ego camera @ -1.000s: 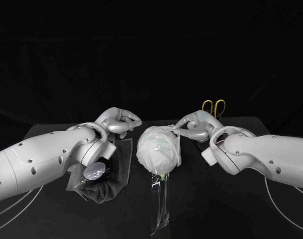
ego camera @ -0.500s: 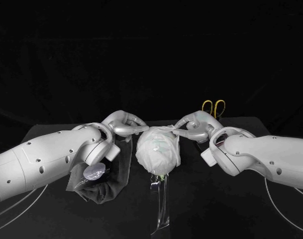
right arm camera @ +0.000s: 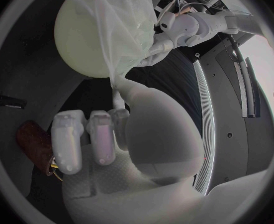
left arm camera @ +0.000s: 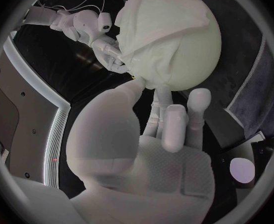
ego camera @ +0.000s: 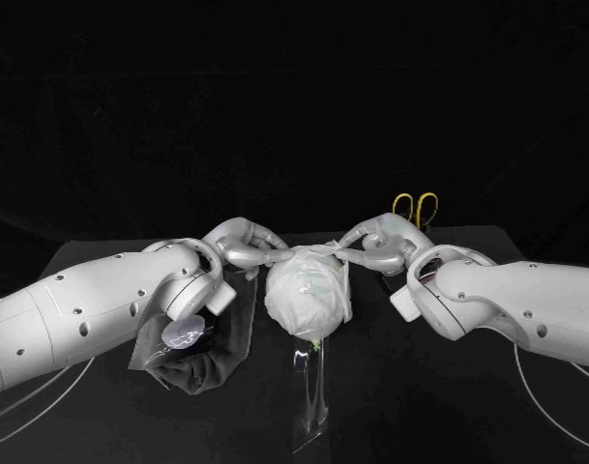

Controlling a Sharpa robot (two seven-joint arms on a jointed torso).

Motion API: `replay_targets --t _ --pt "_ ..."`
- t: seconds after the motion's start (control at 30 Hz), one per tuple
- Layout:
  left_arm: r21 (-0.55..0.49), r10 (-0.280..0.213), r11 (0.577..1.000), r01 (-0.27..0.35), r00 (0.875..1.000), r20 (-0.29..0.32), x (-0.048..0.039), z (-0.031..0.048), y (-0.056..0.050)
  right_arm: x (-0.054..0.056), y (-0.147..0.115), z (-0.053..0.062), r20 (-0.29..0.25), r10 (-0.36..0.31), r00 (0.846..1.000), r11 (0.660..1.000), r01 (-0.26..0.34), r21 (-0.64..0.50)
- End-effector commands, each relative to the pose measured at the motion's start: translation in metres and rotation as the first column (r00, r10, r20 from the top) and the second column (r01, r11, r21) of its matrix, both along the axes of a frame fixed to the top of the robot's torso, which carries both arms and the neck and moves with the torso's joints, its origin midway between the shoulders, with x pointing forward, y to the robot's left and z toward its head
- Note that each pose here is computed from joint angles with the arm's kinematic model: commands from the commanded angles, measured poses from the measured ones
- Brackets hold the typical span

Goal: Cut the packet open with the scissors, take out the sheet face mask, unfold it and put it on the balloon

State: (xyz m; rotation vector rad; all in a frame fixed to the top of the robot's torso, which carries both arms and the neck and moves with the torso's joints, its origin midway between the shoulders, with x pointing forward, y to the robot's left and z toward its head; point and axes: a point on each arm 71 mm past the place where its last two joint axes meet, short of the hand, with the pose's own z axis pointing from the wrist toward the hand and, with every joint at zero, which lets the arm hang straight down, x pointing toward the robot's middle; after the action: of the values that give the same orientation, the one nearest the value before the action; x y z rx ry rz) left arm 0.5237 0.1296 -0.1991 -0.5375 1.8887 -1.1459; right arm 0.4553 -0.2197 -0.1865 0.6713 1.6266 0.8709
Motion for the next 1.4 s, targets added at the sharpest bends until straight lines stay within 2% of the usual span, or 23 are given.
replay_targets --t 0.03,0.43,0.97,1.17,1.4 --pt "0.008 -0.032 0.999 0.032 0.999 -0.005 -0.0018 -0.0001 -0.004 0.0 0.001 0.001 0.014 0.007 1.0 1.0 -0.007 0.003" --pt "-0.015 -0.006 1.0 0.007 0.999 0.037 0.0 0.0031 -0.004 0.0 0.001 0.0 0.006 0.011 1.0 1.0 -0.011 0.0" --pt "-0.107 0.065 0.993 -0.058 0.996 0.064 0.0015 0.0105 -0.001 0.002 -0.001 -0.001 -0.004 0.015 1.0 1.0 -0.015 0.004" --pt "-0.121 0.07 0.991 -0.061 0.995 0.068 0.0013 0.0146 0.002 0.002 -0.002 0.0 0.005 0.006 1.0 1.0 -0.006 0.022" --pt "-0.111 0.051 0.993 -0.045 0.997 0.054 0.0004 0.0151 0.002 0.003 -0.003 0.0 0.007 -0.003 1.0 0.999 0.003 0.052"
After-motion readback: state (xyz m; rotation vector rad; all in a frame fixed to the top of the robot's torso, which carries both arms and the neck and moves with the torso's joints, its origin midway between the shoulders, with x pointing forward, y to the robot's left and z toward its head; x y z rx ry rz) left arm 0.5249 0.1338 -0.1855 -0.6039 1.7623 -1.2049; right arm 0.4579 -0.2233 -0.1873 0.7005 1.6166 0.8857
